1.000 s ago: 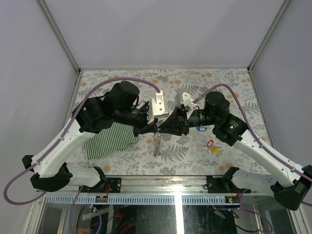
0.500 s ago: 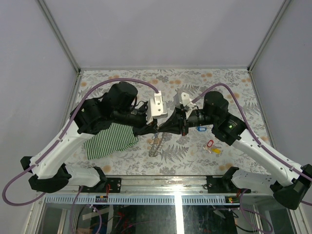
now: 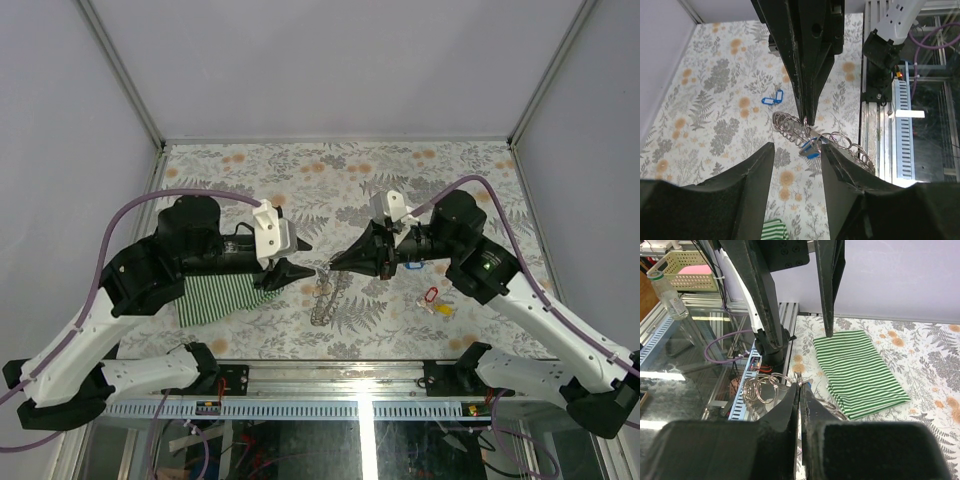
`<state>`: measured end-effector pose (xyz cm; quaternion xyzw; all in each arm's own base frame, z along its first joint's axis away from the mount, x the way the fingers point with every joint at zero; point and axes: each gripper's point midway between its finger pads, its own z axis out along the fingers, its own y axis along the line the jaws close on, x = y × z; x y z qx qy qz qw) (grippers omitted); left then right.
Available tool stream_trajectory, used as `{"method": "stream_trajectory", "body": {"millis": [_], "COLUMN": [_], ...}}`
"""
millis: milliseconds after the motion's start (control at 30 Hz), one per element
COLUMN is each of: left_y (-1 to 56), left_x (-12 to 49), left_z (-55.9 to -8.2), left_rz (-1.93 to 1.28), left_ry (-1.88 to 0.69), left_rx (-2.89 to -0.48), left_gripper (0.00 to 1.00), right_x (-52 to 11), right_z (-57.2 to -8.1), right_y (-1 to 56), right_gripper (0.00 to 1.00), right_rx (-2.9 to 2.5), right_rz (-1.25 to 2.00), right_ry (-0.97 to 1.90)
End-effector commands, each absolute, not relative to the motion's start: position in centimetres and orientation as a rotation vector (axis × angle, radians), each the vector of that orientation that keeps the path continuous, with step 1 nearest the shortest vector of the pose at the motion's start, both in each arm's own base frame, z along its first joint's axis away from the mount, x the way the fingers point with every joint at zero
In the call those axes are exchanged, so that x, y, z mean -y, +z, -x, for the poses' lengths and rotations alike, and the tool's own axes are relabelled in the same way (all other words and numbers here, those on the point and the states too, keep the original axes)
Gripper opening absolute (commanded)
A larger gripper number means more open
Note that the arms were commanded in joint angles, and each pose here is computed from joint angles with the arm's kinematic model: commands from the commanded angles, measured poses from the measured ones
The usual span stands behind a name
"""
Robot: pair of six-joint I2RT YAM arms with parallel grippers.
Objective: Put the keys on the keyring
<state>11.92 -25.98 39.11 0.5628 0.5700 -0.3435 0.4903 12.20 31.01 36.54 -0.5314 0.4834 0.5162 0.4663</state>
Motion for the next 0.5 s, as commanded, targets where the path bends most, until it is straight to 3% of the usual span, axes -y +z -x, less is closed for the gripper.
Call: {"method": "stream_trajectory", "body": {"millis": [0,467], "left_y": [41.5,40.4], "left_x": [27.0,28.1], "left_z": [-12.1,-11.8], "left_rz": [-1.296,-1.309], "left_ry": [-0.865,-0.932], "left_rx": [-1.262,-1.252], "left_gripper": [0.44,0.34], "right_x": [-30.1,-29.5], "right_z": [-11.0,-10.8], "right_y": [41.4,43.5], "right_gripper": [0.00,0.00], "right_rx": [-1.015,-0.964], "right_rz": [1.287,1.184], "right_ry": [1.236,1.243]}}
